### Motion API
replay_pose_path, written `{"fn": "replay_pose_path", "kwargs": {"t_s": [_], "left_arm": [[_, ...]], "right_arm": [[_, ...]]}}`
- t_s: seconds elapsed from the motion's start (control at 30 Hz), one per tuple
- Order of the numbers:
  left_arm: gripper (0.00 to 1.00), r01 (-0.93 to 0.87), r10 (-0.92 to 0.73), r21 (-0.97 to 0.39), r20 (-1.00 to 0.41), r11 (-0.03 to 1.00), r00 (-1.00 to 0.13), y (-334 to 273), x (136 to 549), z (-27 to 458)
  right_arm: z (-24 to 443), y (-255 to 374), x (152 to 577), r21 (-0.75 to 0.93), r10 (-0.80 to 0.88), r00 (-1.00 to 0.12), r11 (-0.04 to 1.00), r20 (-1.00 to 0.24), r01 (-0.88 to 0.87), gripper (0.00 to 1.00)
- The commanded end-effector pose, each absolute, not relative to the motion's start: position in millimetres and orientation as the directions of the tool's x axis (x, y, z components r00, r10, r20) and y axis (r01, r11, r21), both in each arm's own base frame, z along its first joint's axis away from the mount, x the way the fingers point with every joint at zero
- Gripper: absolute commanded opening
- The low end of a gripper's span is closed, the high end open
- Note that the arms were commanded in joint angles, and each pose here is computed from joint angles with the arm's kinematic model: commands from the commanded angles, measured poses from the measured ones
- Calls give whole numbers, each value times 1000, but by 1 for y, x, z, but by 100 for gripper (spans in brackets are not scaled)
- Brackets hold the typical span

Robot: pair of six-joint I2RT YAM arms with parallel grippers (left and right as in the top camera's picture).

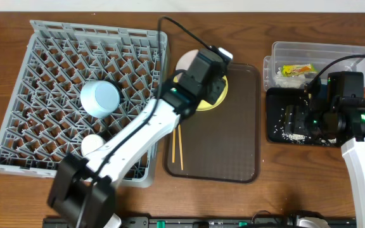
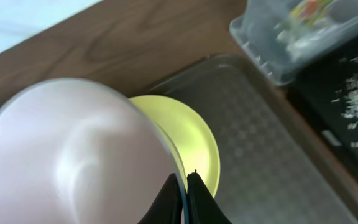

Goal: Sort waste into correct bins and load items into the dishwasher
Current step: 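Lift the pink bowl with the left gripper and carry it over the rack, then lower the pink bowl into the rack beside the light-blue bowl and release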

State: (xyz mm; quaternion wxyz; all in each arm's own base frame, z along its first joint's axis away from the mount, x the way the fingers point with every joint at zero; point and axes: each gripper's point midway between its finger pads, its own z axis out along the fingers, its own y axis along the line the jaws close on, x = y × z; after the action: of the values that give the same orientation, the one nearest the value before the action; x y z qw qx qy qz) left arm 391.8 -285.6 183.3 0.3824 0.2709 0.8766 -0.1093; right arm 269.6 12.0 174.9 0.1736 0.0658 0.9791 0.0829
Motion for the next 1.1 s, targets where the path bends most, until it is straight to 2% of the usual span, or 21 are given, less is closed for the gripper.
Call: {"fn": "replay_pose_path", "kwargs": {"t_s": [0.0, 0.17, 0.23, 0.4, 0.63, 0.8, 1.07], "left_arm": [[6, 551, 277, -111, -771, 827, -573, -259, 399, 222], [6, 503, 53, -417, -728, 757, -684, -212, 413, 243], [6, 485, -33, -561, -676, 671, -736, -184, 419, 247], [6, 391, -170, -738, -557, 549, -813, -132, 430, 243], [6, 249, -275, -893, -364, 375, -890, -94, 443, 218], [6, 110, -347, -933, -235, 343, -908, -68, 454, 186], [8, 41, -434, -937, -199, 346, -879, -24, 461, 170]], "right_arm": [[177, 9, 269, 183, 168, -928, 977, -333, 111, 74], [177, 9, 269, 183, 168, -928, 977, -332, 112, 74], [176, 9, 269, 183, 168, -928, 977, -331, 112, 74], [176, 9, 269, 183, 168, -929, 977, -331, 112, 74], [176, 9, 269, 183, 168, -929, 977, -331, 112, 74], [176, 9, 268, 183, 168, -929, 977, -330, 112, 74], [176, 9, 268, 183, 168, -929, 977, -329, 112, 74]]}}
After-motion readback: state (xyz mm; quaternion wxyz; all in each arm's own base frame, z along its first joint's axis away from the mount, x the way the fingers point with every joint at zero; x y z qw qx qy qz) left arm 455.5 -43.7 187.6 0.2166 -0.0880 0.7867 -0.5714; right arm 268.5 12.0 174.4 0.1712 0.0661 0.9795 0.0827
